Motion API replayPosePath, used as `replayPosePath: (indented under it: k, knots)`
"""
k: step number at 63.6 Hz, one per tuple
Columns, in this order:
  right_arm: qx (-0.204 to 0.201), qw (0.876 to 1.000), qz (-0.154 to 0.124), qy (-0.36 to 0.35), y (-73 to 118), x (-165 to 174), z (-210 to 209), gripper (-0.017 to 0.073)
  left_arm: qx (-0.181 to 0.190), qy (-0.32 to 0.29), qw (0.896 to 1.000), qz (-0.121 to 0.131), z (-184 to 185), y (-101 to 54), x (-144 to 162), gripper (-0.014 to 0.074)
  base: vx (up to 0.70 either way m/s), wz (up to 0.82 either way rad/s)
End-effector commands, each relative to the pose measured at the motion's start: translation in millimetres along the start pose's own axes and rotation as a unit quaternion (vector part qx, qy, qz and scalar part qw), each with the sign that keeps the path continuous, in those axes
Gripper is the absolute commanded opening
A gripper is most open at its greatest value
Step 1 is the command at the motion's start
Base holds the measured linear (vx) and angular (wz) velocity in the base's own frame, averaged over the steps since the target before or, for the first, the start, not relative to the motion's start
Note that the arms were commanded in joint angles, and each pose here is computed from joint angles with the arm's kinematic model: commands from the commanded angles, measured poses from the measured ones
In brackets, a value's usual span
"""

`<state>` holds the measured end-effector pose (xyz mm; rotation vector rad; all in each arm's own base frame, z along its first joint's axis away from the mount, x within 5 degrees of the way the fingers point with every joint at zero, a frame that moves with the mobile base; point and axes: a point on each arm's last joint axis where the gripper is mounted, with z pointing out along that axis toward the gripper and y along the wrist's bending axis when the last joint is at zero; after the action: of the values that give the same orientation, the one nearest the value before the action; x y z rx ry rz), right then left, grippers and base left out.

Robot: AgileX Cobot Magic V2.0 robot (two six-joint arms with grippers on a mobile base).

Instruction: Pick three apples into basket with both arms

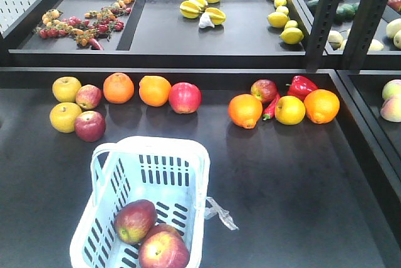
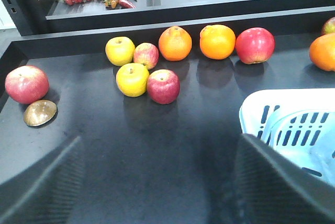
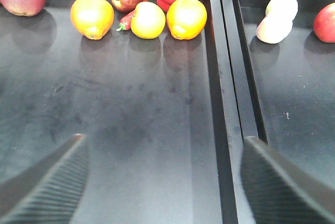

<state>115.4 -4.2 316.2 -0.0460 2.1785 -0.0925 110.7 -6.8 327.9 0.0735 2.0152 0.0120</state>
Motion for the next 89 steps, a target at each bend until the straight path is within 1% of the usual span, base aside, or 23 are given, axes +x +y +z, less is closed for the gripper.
replayPosePath:
  k: [1, 8, 10, 12, 18, 21, 23, 89]
  knots:
    - [0.011, 0.999, -0.008, -0.047, -2.6, -12.5, -4.8, 0.0410, 0.004, -0.042, 0.999, -0.002, -3.6, -0.4, -12.7, 0.0471, 0.00, 0.00]
    - [0.011, 0.999, -0.008, -0.047, -2.6, -12.5, -4.8, 0.0265, 0.004, -0.042, 0.999, -0.002, -3.6, -0.4, -12.7, 0.0349, 0.00, 0.00]
    - [0.011, 0.999, -0.008, -0.047, -2.6, -12.5, -4.8, 0.0225, 0.004, -0.042, 0.999, -0.002, -3.6, -0.4, -12.7, 0.0290, 0.00, 0.00]
    - [0.011, 0.999, -0.008, -0.047, -2.6, -12.5, -4.8, 0.0167, 0.004, -0.042, 0.999, -0.002, -3.6, -0.4, -12.7, 0.0238, 0.00, 0.00]
    - [0.011, 0.999, -0.009, -0.047, -2.7, -12.5, -4.8, 0.0038, 0.004, -0.042, 0.999, -0.002, -3.6, -0.4, -12.7, 0.0099, 0.00, 0.00]
    - [0.012, 0.999, -0.010, -0.047, -2.9, -12.5, -4.8, -0.0010, 0.004, -0.042, 0.999, -0.002, -3.6, -0.4, -12.7, 0.0027, 0.00, 0.00]
    - [0.013, 0.999, -0.012, -0.047, -3.1, -12.5, -4.8, -0.0015, 0.004, -0.042, 0.999, -0.001, -3.6, -0.4, -12.7, -0.0010, 0.00, 0.00]
    - [0.014, 0.999, -0.013, -0.043, -3.3, -11.7, -4.7, -0.0009, 0.004, -0.040, 0.999, -0.001, -3.2, -0.4, -12.0, -0.0007, 0.00, 0.00]
